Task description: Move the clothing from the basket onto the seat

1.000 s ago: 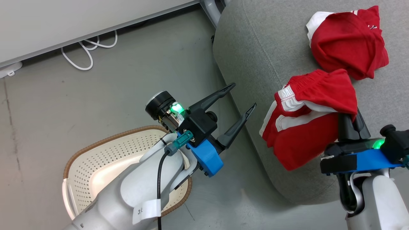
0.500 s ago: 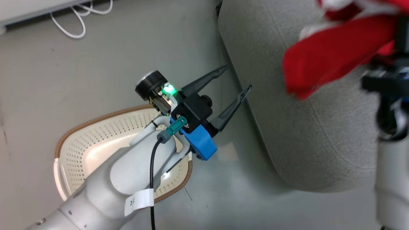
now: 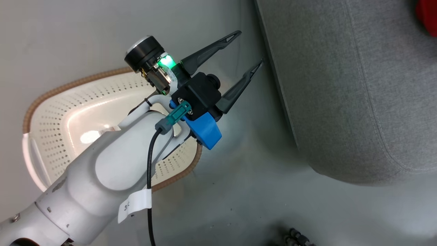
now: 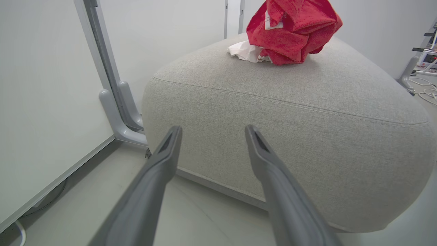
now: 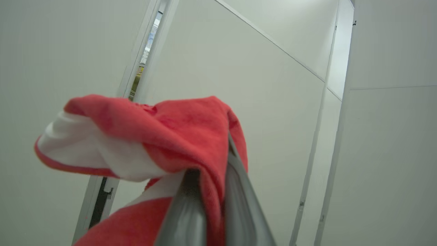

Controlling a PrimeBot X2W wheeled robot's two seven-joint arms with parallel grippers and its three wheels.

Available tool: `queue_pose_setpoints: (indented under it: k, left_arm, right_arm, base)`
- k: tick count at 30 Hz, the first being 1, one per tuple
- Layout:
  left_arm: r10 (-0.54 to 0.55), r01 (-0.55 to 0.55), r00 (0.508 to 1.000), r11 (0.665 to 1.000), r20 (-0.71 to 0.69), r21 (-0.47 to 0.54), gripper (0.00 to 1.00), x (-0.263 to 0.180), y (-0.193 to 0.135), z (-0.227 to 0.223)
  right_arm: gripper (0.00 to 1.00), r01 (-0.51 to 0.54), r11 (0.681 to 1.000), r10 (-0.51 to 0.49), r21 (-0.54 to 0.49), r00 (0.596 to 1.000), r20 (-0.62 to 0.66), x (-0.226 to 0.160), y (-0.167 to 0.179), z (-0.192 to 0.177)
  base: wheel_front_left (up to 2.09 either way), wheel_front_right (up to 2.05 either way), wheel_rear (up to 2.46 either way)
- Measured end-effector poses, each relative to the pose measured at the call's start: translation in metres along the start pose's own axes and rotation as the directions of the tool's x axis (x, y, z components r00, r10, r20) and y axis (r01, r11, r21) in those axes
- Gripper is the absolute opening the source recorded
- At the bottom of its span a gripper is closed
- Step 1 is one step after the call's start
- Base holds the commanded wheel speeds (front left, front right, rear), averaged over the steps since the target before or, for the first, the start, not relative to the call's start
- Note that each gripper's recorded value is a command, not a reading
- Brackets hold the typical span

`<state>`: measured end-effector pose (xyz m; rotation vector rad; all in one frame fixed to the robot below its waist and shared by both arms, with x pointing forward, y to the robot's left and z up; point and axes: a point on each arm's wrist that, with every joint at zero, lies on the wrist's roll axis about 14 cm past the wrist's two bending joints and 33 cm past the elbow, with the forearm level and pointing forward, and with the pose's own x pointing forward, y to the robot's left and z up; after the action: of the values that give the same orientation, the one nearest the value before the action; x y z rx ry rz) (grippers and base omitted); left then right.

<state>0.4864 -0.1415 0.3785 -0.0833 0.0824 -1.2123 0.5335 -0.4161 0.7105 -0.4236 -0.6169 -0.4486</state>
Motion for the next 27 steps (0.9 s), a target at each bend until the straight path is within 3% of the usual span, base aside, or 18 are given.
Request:
queue_pose_setpoints:
  k: [4,10,16,19,20,27]
  left_arm:
    - [-0.016,0.016,1.0,0.999,-0.013,-0.032,1.0,0.002,-0.001,-0.018]
    - [-0.035,0.035,0.999,0.998,-0.011,-0.046,1.0,0.004,-0.005,-0.025]
    - [-0.03,0.029,0.999,0.999,-0.017,-0.045,1.0,0.001,-0.001,-0.029]
    - [-0.029,0.028,0.999,0.999,-0.023,-0.045,1.0,0.0,-0.001,-0.03]
    - [-0.029,0.028,0.999,0.999,-0.023,-0.044,1.0,0.0,-0.001,-0.029]
    - [0.001,0.0,1.0,0.999,0.007,-0.035,1.0,-0.004,-0.006,-0.007]
  right_arm:
    - [0.0,0.0,0.998,-0.012,-0.066,0.981,-0.193,-0.021,-0.01,-0.066]
    - [0.0,0.008,0.993,-0.063,-0.117,0.878,-0.474,-0.088,-0.028,-0.149]
    - [0.0,0.012,0.996,-0.07,-0.093,0.753,-0.655,-0.155,-0.021,-0.198]
    - [0.0,0.015,0.997,-0.065,-0.078,0.731,-0.679,-0.168,-0.014,-0.205]
    - [1.0,0.024,0.998,-0.063,-0.066,0.723,-0.688,-0.173,-0.011,-0.206]
    - [1.0,0.009,0.998,-0.041,-0.054,0.778,-0.627,-0.167,-0.014,-0.173]
  base:
    - [0.0,0.0,0.0]
    - [0.0,0.0,0.0]
    - [0.0,0.0,0.0]
    - [0.0,0.0,0.0]
    - [0.0,0.0,0.0]
    - [0.0,0.0,0.0]
